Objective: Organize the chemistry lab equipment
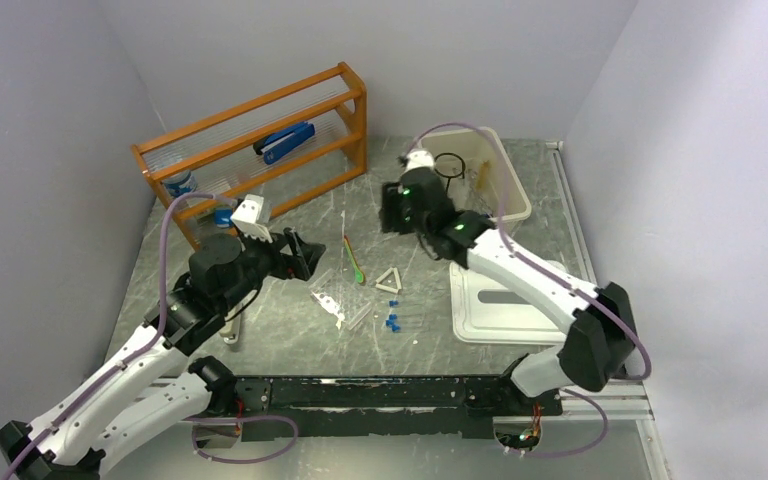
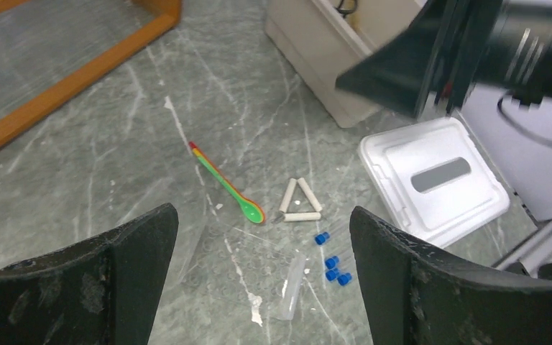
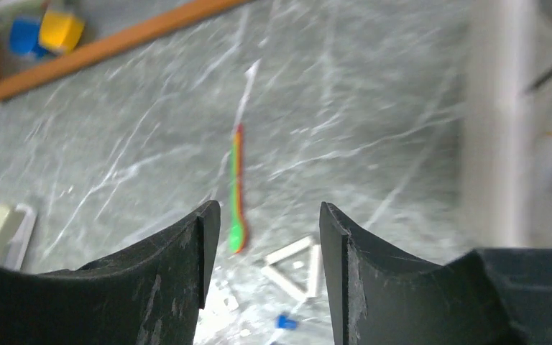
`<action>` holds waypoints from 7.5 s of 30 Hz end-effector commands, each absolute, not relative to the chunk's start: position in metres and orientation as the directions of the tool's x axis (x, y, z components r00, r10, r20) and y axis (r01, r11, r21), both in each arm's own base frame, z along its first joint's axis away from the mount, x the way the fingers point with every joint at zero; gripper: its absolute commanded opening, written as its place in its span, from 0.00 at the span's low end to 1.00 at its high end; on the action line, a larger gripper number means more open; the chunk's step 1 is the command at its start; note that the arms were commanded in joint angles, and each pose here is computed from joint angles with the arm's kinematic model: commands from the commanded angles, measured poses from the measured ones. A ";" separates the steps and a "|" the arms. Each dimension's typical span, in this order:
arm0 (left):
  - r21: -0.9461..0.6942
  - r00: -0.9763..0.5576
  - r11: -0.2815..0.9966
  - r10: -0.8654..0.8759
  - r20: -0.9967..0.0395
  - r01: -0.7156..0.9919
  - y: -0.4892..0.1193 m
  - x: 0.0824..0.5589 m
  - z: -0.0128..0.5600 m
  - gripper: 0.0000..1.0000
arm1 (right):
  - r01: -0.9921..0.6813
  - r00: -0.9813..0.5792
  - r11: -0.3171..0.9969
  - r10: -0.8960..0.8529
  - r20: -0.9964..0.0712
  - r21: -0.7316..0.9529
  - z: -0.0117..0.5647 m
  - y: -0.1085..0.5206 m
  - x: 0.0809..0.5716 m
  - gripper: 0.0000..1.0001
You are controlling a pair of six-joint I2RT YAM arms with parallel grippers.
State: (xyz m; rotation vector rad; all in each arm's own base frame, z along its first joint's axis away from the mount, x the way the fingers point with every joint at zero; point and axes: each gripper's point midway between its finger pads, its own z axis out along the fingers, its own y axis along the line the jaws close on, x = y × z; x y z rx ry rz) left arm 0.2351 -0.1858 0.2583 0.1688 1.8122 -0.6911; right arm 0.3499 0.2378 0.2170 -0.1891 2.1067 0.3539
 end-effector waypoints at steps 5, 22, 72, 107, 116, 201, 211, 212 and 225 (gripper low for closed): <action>-0.362 -0.323 0.879 -0.261 -0.910 0.311 -0.157 0.240 0.270 0.94 | -0.366 -0.663 0.917 -0.136 -0.736 0.160 0.119 0.340 0.303 0.57; -0.339 -0.297 0.908 -0.263 -0.918 0.245 -0.140 0.242 0.275 0.94 | -0.339 -0.712 0.941 -0.253 -0.655 0.005 0.034 0.353 0.314 0.44; -0.378 -0.289 0.795 -0.265 -0.920 0.475 -0.188 0.238 0.331 0.93 | -0.073 -0.368 0.997 -0.042 -0.929 -0.016 0.242 0.139 0.417 0.01; -0.259 -0.225 0.805 -0.160 -0.961 0.533 -0.187 0.237 0.308 0.93 | 0.050 -0.515 0.998 -0.003 -0.857 -0.033 0.136 0.034 0.497 0.37; -0.255 -0.224 0.810 -0.156 -0.962 0.529 -0.186 0.237 0.307 0.93 | 0.070 -0.525 0.988 0.152 -0.837 0.136 0.200 0.055 0.461 0.46; -0.302 -0.296 0.794 -0.161 -0.942 0.528 -0.196 0.238 0.287 0.94 | 0.204 -0.533 0.973 0.200 -0.822 0.105 0.201 0.065 0.416 0.00; -0.290 -0.296 0.813 -0.152 -0.943 0.504 -0.191 0.241 0.285 0.94 | 0.135 -0.656 0.985 0.173 -0.734 0.111 0.148 0.086 0.432 0.00; -0.290 -0.295 0.814 -0.153 -0.943 0.504 -0.191 0.241 0.285 0.94 | 0.127 -0.665 0.985 0.169 -0.727 0.113 0.144 0.088 0.431 0.00; -0.300 -0.287 0.814 -0.172 -0.942 0.497 -0.189 0.240 0.289 0.94 | 0.074 -0.758 0.993 0.118 -0.642 0.095 0.102 0.102 0.445 0.00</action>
